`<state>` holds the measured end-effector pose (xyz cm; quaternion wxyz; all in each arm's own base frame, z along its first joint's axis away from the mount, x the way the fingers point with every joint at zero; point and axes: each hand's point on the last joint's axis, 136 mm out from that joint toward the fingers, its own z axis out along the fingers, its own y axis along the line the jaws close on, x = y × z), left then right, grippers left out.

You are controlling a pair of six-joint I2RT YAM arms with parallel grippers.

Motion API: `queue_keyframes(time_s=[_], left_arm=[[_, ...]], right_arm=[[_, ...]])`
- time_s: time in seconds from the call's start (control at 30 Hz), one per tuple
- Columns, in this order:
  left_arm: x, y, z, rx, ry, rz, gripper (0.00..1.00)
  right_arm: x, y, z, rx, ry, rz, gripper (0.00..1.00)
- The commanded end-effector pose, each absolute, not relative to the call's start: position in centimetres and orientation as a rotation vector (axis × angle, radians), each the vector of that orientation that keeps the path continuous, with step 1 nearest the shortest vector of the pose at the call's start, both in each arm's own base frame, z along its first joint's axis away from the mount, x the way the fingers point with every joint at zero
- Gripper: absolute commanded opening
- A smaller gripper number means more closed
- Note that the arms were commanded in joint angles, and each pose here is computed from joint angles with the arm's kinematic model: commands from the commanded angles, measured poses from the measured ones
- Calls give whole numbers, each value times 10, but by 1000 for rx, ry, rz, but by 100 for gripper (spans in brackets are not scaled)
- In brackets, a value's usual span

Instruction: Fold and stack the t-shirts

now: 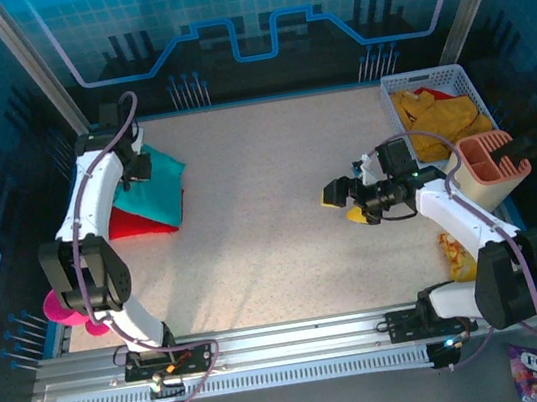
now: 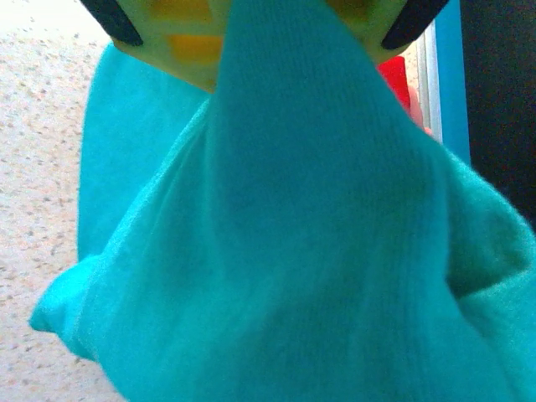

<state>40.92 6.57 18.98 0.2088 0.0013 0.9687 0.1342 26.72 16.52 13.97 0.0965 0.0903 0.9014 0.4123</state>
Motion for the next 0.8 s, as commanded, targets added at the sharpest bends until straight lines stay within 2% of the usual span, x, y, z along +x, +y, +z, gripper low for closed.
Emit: queue_keyframes(time_s=[0.0,0.33,0.77], left_arm=[[421,83,182,-63,2654,457,0],[425,105,162,-130,2644,529,0],[412,139,152,-216,2654,756,0]], right_arm=[[258,167,140,230,2675,1215,99],[259,169,132,223,2683,1236,99],[260,170,130,224,2682,1257,100]])
